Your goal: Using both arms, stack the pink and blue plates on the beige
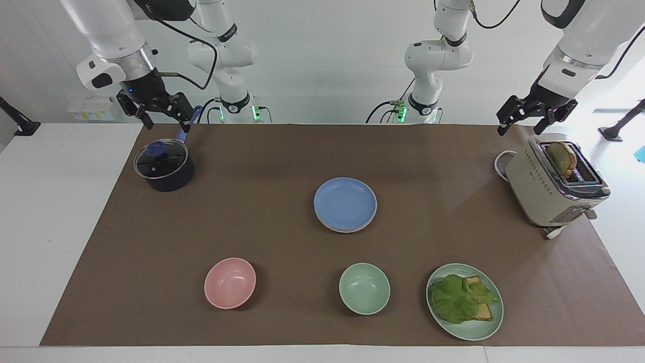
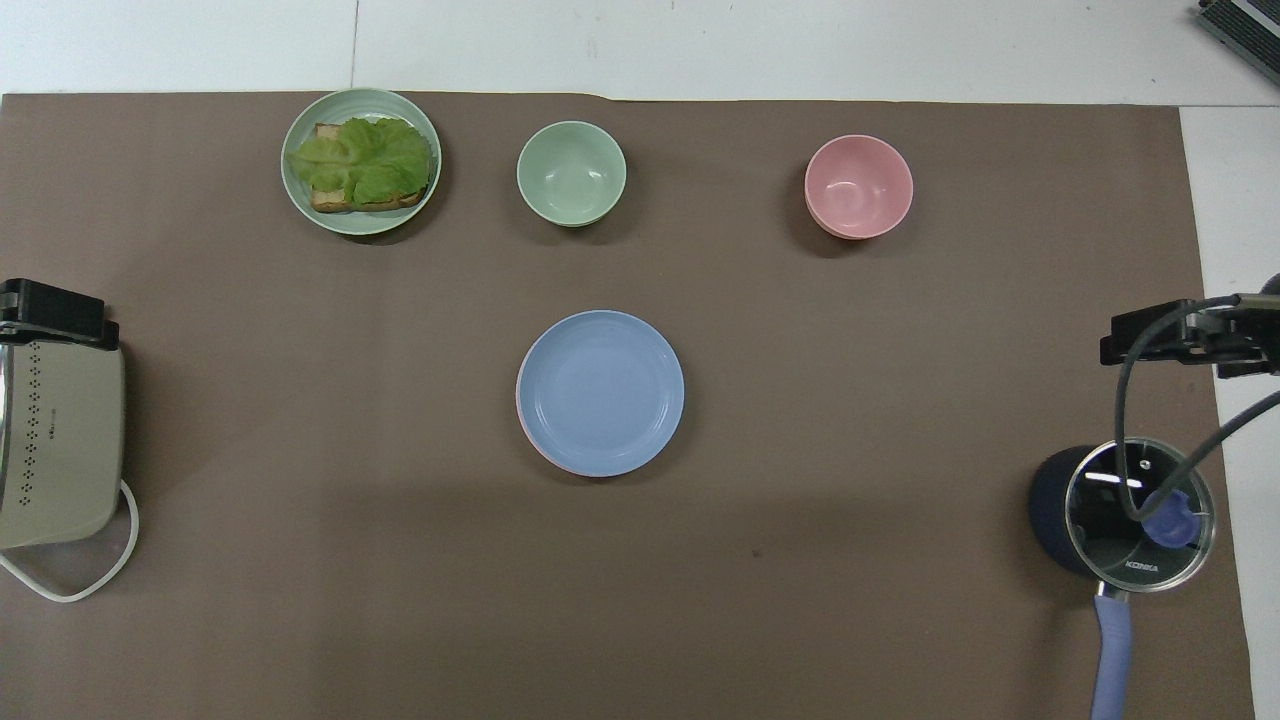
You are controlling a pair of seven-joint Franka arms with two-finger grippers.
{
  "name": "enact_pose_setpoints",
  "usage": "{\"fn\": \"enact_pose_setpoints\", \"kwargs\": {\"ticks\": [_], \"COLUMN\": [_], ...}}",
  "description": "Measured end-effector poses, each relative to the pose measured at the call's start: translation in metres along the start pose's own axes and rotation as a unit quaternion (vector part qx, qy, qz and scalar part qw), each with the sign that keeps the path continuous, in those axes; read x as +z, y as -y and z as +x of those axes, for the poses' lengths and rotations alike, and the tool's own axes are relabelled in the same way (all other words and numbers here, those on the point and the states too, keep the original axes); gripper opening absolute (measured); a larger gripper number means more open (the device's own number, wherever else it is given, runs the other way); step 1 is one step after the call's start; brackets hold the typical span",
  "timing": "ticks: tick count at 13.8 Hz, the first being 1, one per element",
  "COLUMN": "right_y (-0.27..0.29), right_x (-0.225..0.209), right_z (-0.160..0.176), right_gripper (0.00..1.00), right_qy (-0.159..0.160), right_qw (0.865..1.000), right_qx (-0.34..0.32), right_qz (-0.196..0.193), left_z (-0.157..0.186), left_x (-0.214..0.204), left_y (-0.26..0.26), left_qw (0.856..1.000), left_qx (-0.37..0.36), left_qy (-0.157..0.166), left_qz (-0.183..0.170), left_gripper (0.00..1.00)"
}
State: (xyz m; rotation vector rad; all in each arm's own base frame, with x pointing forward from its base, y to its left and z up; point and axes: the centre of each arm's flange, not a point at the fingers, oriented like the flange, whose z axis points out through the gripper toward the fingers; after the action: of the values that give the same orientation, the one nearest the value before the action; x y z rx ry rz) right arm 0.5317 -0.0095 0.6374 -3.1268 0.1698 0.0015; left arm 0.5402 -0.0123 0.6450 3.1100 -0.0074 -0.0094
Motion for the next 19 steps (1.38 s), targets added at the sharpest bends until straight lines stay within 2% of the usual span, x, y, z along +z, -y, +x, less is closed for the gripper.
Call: {"fn": "enact_pose_setpoints", "kwargs": {"ticks": [3, 5, 8, 10, 19], "right_y": [-0.002, 0.001, 0.005, 0.004, -0.009], "right_x": [-0.012, -0.014, -0.02, -0.018, -0.023], "right_z": [-0.002, -0.007, -0.013, -0.017, -0.019], "right_gripper": [1.0, 1.0, 1.0, 1.0, 1.0], "right_qy": [-0.012, 0.003, 0.006, 0.023, 0.018], "right_qw": [1.0, 1.0, 1.0, 0.999, 1.0], "right_qx": [-0.006, -0.013, -0.017, -0.017, -0.005], "right_qz": [-0.011, -0.014, -0.014, -0.015, -0.015], "left_z": [0.0, 0.0, 0.0, 0.0, 0.0], "left_x": [0.0, 0.0, 0.0, 0.0, 0.0], "left_y": [0.0, 0.0, 0.0, 0.0, 0.0], "left_qw": [1.0, 1.0, 1.0, 1.0, 1.0], "left_qx": [0.0, 0.0, 0.0, 0.0, 0.0], "left_qy": [0.0, 0.0, 0.0, 0.0, 0.0], "left_qz": [0.0, 0.0, 0.0, 0.0, 0.0], "left_gripper": [1.0, 1.0, 1.0, 1.0, 1.0]}}
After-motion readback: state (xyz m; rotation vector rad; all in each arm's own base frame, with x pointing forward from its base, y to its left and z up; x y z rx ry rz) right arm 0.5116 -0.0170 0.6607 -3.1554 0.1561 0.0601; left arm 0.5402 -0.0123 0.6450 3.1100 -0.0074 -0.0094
